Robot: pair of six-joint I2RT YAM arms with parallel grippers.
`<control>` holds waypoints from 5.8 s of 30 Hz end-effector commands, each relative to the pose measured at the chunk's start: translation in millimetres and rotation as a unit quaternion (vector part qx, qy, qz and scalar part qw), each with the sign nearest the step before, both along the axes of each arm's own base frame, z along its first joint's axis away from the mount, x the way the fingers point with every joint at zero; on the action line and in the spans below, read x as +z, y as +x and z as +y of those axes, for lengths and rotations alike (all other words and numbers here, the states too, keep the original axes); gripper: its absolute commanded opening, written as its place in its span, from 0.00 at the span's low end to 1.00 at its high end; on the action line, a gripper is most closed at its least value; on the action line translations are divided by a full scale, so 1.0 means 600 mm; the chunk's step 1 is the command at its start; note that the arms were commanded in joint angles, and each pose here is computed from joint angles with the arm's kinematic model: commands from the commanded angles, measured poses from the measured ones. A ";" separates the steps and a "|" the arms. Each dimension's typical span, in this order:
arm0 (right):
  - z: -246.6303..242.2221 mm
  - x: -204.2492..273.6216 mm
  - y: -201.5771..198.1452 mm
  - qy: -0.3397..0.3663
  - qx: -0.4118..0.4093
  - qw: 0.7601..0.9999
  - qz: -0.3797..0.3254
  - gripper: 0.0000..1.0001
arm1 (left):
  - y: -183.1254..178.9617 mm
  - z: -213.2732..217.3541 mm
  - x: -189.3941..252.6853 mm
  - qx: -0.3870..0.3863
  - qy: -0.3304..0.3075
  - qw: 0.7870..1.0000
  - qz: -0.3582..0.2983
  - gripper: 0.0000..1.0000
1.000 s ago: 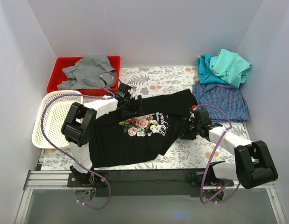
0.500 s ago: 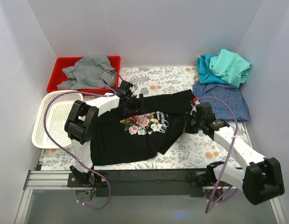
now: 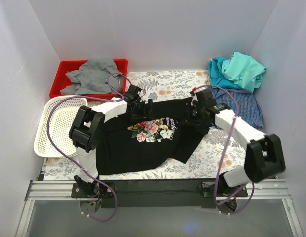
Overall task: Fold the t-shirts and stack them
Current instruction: Fold the tshirt
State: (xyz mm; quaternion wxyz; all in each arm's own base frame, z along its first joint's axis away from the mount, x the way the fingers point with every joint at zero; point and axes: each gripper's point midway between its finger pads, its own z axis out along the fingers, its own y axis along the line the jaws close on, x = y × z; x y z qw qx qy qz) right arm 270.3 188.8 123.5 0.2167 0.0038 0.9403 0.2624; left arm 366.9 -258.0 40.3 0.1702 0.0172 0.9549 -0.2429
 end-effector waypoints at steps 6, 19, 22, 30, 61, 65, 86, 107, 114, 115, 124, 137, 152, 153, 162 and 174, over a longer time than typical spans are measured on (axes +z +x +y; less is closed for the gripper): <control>0.033 -0.033 0.027 -0.081 0.082 0.993 -0.024 0.59 | -0.010 0.024 -0.027 -0.001 0.044 0.999 0.019 0.86; -0.053 -0.043 -0.136 -0.121 0.029 0.992 0.012 0.64 | -0.006 0.022 -0.020 -0.005 0.042 0.999 0.017 0.86; -0.077 -0.066 -0.135 -0.170 0.004 0.985 0.018 0.64 | -0.007 0.023 -0.017 -0.005 0.044 0.999 0.015 0.86; -0.098 -0.106 -0.118 -0.239 -0.039 0.970 0.033 0.66 | -0.008 0.024 -0.012 0.002 0.040 0.999 0.014 0.87; -0.110 -0.202 -0.199 -0.249 -0.061 0.959 0.117 0.01 | -0.012 0.030 -0.019 -0.010 0.054 0.998 0.021 0.87; -0.100 -0.168 -0.231 -0.236 -0.065 0.962 0.122 0.01 | -0.010 0.028 -0.014 -0.014 0.053 0.998 0.020 0.87; -0.047 -0.017 -0.362 -0.138 -0.038 0.981 0.127 0.01 | 0.009 0.047 0.022 0.008 0.084 0.996 -0.014 0.87; -0.072 -0.013 -0.360 -0.153 -0.034 0.982 0.106 0.01 | 0.041 -0.174 0.232 -0.143 -0.192 0.961 -0.140 0.88; -0.081 -0.017 -0.342 -0.162 -0.059 0.982 0.083 0.01 | 0.068 -0.244 0.153 -0.146 -0.217 0.961 -0.095 0.88; -0.081 -0.017 -0.341 -0.163 -0.061 0.981 0.082 0.01 | 0.065 -0.250 0.131 -0.148 -0.209 0.963 -0.086 0.88; -0.080 -0.019 -0.337 -0.168 -0.065 0.980 0.079 0.01 | 0.093 -0.215 0.030 -0.103 -0.074 0.987 -0.098 0.88; -0.050 -0.020 -0.364 -0.194 0.005 0.972 0.135 0.01 | 0.163 -0.121 -0.018 -0.054 0.115 0.978 -0.165 0.88; -0.043 0.025 -0.238 -0.283 -0.037 0.958 -0.004 0.01 | 0.047 -0.196 0.183 -0.156 -0.090 0.973 -0.145 0.88; -0.045 0.018 -0.234 -0.295 -0.032 0.955 -0.002 0.01 | 0.038 -0.193 0.188 -0.158 -0.089 0.974 -0.137 0.88; -0.026 0.017 -0.145 -0.322 -0.020 0.945 -0.051 0.01 | 0.015 -0.102 0.231 -0.080 -0.022 0.979 -0.184 0.88; 0.165 0.021 0.052 -0.353 0.152 0.916 -0.113 0.01 | 0.047 0.079 0.186 0.106 0.129 0.971 -0.173 0.91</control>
